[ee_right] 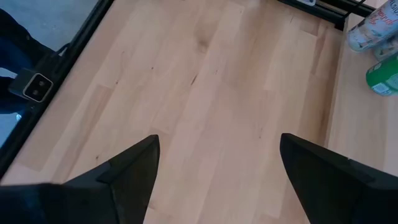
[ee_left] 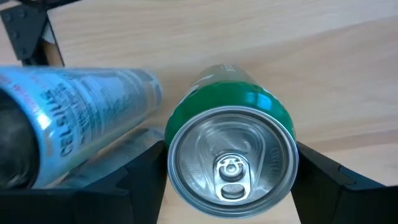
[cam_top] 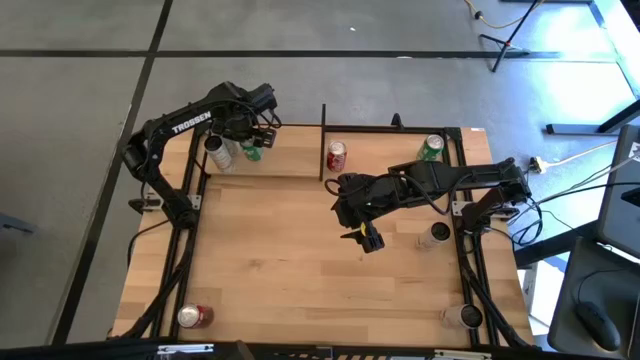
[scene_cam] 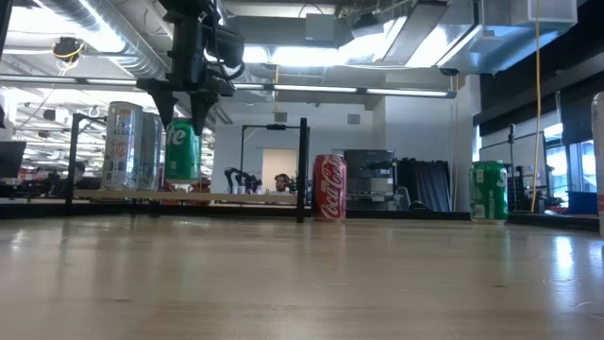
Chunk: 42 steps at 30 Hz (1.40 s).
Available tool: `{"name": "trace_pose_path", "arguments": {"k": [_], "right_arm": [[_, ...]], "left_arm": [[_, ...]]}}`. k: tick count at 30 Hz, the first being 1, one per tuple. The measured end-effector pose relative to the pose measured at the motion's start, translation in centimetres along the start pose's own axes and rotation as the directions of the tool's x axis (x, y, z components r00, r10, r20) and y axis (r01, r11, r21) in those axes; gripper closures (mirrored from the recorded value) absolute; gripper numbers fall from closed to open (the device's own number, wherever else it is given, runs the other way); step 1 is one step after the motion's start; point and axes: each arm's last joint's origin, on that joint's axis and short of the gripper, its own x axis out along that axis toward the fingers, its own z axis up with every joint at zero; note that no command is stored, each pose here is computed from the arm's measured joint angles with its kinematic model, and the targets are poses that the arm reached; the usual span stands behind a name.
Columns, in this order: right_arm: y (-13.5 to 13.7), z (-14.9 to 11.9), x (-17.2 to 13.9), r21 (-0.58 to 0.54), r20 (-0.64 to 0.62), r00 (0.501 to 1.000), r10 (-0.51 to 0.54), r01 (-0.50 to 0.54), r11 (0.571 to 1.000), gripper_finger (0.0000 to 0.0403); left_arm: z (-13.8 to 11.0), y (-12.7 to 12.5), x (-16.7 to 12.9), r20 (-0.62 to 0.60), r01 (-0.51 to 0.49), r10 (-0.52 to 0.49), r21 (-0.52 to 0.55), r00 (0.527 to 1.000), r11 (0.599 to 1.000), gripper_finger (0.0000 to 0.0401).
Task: Place canned beverage on shelf
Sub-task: Put the left green soda can on the shelf
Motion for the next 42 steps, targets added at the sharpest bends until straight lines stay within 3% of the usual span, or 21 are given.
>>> {"name": "trace_pose_path", "arguments": {"k": [35,42], "right_arm": [[0.1,0.1,0.0,-0.011,0.011,1.000,0.016,-0.015,1.000,0.0082],[0.1,0.1,0.0,-0.011,0.013,1.000,0.015,-0.015,1.000,0.0082]], "left_arm": [[0.5,0.7,0.3,0.012,-0.021,0.021,0.001,1.000,1.000,0.0147],[1.0,0.0,1.6,-0.033,-0.038,0.039,0.023,0.999,0.999,0.0147]]}}
